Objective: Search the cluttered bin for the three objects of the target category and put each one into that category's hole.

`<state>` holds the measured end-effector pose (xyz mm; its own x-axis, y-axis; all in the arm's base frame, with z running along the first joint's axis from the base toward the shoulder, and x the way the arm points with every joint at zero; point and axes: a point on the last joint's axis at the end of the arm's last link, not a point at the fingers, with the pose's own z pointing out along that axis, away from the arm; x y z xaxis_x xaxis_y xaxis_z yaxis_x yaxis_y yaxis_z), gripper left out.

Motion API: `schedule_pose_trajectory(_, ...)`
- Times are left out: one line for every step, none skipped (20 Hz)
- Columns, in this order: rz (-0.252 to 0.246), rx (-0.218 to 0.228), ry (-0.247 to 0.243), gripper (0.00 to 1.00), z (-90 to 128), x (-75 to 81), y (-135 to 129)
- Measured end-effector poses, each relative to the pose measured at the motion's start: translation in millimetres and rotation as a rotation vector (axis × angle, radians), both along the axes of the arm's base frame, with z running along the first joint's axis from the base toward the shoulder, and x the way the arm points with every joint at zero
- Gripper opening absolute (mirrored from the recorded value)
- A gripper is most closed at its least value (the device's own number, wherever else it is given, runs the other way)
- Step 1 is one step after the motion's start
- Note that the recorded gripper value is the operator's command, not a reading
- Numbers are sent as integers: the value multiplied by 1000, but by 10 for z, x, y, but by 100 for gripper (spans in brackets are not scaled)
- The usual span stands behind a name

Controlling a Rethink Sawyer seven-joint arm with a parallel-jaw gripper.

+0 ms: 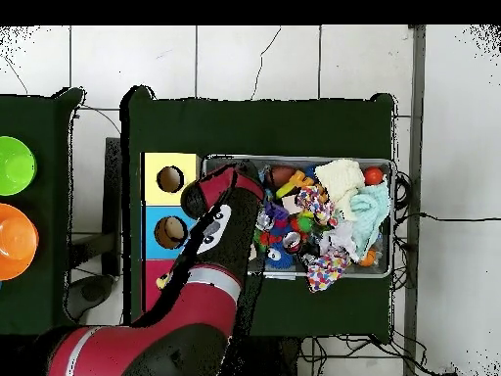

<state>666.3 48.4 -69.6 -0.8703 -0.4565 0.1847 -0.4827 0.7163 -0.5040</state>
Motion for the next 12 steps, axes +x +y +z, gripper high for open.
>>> schedule_pose_trajectory(0,-12,4,100,-6,-8,-43)
schedule_pose_trajectory(0,-25,7,100,-11,-17,-87)
schedule_pose_trajectory(0,-34,11,100,-16,-28,-121)
schedule_pose_trajectory(-2,-42,16,100,-23,-41,-149)
schedule_pose_trajectory(-6,-59,26,100,-26,-66,-210)
schedule_pose_trajectory(-11,-65,32,100,-29,-82,-238)
schedule_pose_trajectory(-15,-69,38,100,-33,-94,-256)
schedule_pose_trajectory(-19,-72,43,100,-35,-104,-266)
schedule_pose_trajectory(-31,-78,56,100,-36,-127,-292)
schedule_pose_trajectory(-40,-82,65,100,-35,-143,-314)
schedule_pose_trajectory(-50,-86,75,100,-35,-158,-341)
schedule_pose_trajectory(-58,-89,82,100,-32,-170,-362)
